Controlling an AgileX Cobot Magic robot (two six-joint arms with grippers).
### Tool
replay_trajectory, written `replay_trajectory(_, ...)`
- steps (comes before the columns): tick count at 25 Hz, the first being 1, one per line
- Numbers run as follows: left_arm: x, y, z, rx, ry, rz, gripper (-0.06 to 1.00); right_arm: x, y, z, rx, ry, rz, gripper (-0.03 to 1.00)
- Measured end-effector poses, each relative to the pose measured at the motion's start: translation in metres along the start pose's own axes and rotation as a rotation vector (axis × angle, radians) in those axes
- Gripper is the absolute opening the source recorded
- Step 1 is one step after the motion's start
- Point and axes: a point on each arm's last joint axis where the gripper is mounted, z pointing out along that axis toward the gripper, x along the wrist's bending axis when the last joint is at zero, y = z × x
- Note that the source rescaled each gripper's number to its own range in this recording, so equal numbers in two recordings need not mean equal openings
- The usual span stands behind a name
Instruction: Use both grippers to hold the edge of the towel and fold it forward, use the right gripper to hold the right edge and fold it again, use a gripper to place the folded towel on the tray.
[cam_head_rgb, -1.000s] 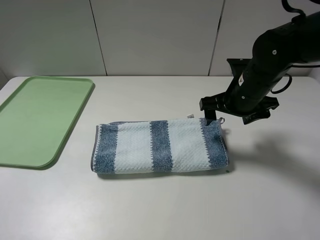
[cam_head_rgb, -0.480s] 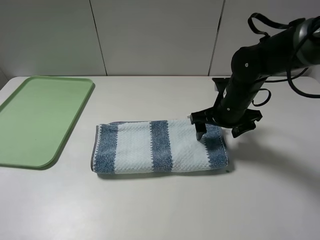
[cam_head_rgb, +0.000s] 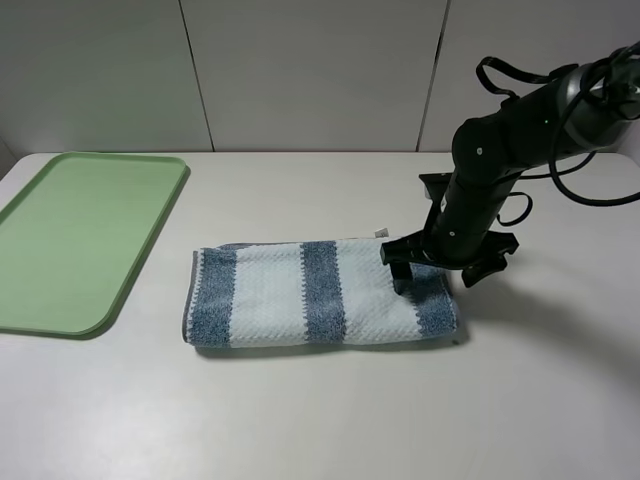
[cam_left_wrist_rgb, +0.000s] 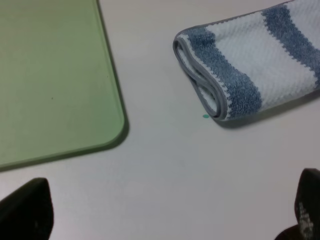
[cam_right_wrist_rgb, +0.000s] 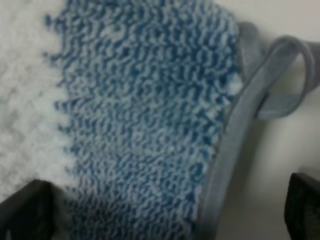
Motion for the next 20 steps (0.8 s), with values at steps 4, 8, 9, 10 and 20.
replay_trajectory(4, 0.0, 0.0, 0.0, 0.0, 0.0, 0.0, 0.96, -0.0051, 0.0028, 0.0026, -0.002, -0.001, 0.009, 1.0)
replay_trajectory(8, 0.0, 0.0, 0.0, 0.0, 0.0, 0.0, 0.96, -0.0064, 0.0039, 0.0028, -0.007, -0.001, 0.008, 1.0)
replay_trajectory(9, 0.0, 0.0, 0.0, 0.0, 0.0, 0.001, 0.96, -0.0064, 0.0039, 0.0028, -0.007, -0.002, 0.006, 1.0)
replay_trajectory(10, 0.0, 0.0, 0.0, 0.0, 0.0, 0.001, 0.96, -0.0064, 0.0039, 0.0028, -0.007, -0.002, 0.004, 1.0)
replay_trajectory(20, 0.0001, 0.0, 0.0, 0.0, 0.001, 0.001, 0.96, -0.0061, 0.0051, 0.0016, -0.019, 0.001, -0.032, 1.0)
